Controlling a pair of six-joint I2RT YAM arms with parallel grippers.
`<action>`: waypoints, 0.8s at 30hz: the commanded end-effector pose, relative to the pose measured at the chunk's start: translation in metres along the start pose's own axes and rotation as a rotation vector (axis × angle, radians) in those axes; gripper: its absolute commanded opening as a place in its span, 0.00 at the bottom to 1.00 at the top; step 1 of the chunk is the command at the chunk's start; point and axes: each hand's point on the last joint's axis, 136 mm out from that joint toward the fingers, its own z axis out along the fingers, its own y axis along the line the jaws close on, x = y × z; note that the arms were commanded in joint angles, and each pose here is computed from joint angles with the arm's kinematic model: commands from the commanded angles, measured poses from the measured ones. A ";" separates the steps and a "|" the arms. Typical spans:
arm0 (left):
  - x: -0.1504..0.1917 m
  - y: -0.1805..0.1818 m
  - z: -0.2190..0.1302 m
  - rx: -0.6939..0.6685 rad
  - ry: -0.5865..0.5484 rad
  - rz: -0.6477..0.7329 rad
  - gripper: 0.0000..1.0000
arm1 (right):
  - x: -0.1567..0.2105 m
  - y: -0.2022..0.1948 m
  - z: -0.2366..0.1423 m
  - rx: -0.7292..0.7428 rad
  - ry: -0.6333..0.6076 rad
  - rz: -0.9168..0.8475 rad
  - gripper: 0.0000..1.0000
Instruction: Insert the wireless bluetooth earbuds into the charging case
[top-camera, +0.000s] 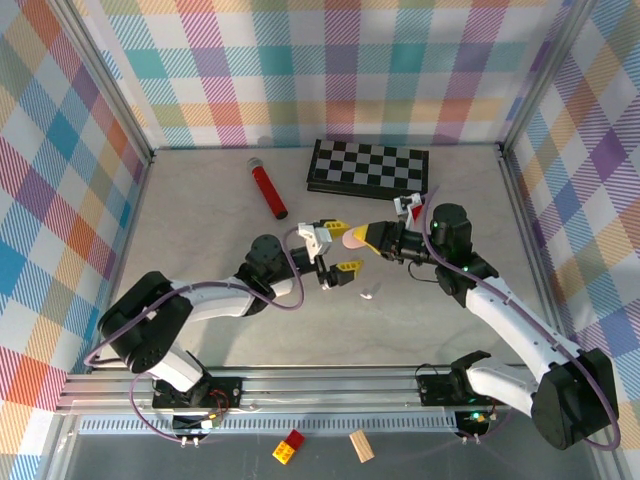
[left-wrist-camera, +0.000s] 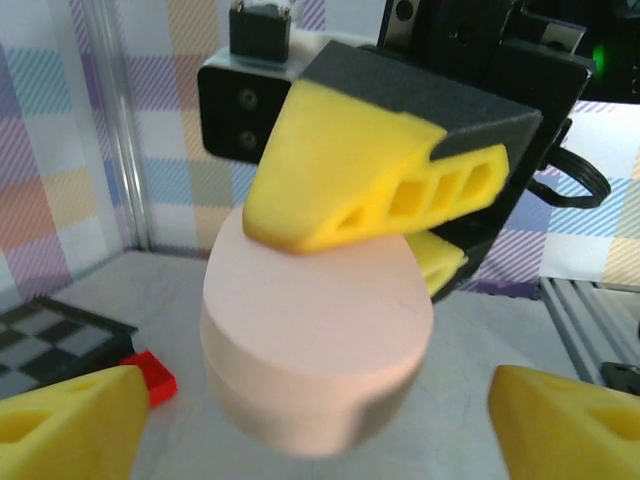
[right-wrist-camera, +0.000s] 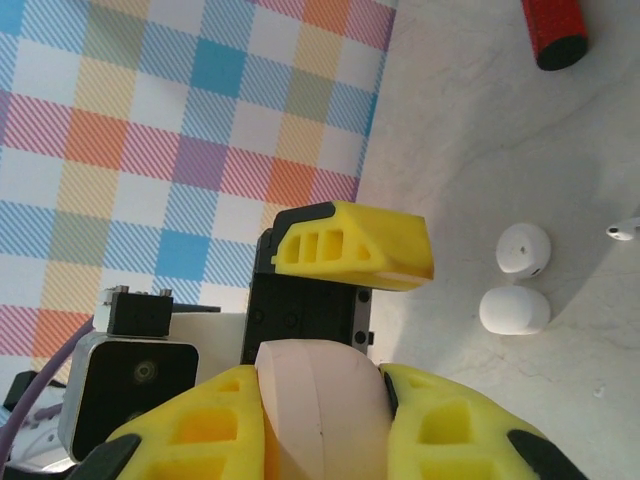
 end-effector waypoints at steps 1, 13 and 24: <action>0.004 -0.009 -0.013 0.000 0.037 0.005 0.93 | -0.005 0.006 -0.006 0.022 -0.032 -0.075 0.00; 0.031 -0.022 -0.049 -0.041 0.199 -0.021 1.00 | -0.019 -0.076 -0.023 0.347 -0.153 -0.078 0.00; 0.044 -0.025 -0.053 -0.030 0.259 -0.026 1.00 | -0.027 -0.159 -0.035 0.560 -0.217 -0.008 0.00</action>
